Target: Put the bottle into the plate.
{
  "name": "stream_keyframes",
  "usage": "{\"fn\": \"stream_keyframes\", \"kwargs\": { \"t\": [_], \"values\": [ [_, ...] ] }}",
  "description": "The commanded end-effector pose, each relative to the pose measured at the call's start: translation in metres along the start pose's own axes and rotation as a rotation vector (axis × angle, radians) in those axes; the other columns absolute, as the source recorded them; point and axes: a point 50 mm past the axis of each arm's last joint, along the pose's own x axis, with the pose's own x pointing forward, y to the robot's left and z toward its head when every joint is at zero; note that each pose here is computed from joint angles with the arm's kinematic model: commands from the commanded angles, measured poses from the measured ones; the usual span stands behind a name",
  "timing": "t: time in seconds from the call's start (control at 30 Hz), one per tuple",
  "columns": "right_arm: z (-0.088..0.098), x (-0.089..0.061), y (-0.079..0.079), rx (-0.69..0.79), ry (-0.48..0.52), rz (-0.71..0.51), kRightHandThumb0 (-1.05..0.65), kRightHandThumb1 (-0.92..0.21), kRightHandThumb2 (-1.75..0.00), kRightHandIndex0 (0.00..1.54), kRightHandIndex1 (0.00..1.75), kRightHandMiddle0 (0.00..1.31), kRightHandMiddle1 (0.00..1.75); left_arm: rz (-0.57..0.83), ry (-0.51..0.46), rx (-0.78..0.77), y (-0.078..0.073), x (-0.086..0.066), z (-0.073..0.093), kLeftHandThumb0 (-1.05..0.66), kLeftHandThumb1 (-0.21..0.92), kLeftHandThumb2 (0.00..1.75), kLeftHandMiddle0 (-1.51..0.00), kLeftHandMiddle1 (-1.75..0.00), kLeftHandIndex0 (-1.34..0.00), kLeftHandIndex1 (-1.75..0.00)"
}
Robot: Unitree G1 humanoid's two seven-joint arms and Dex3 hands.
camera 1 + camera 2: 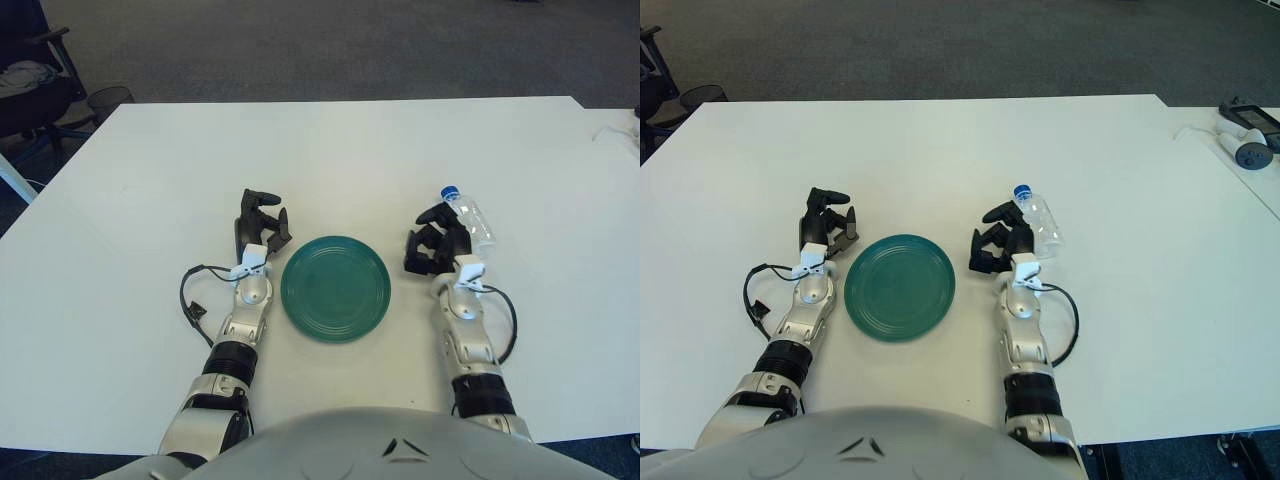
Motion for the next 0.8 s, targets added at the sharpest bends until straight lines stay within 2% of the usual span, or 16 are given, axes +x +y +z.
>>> {"fn": "stream_keyframes", "kwargs": {
  "t": [0.0, 0.17, 0.57, 0.77],
  "values": [
    [0.019, -0.001, -0.005, 0.025, -0.079, 0.014, 0.00, -0.06, -1.58, 0.85, 1.63, 0.57, 1.75, -0.033, 0.121, 0.040, -0.005, -0.015, -0.022, -0.40, 0.63, 0.92, -0.99, -1.75, -0.38, -1.75],
    [0.032, 0.008, -0.001, 0.049, -0.137, 0.075, 0.00, -0.07, -1.57, 0.84, 1.64, 0.57, 1.75, -0.031, 0.118, 0.040, -0.008, -0.015, -0.022, -0.40, 0.62, 0.92, -0.99, -1.75, -0.39, -1.75],
    [0.038, 0.021, -0.004, 0.083, -0.174, 0.085, 0.00, -0.13, -1.53, 0.77, 1.71, 0.52, 1.75, -0.049, 0.121, 0.081, -0.011, -0.013, -0.024, -0.40, 0.61, 0.94, -0.99, -1.75, -0.39, -1.75],
    [0.050, 0.027, -0.010, 0.059, -0.266, 0.078, 0.00, -0.14, -1.52, 0.76, 1.72, 0.51, 1.75, -0.059, 0.131, 0.064, -0.012, -0.013, -0.025, -0.40, 0.62, 0.93, -0.98, -1.75, -0.39, -1.75]
  ]
}}
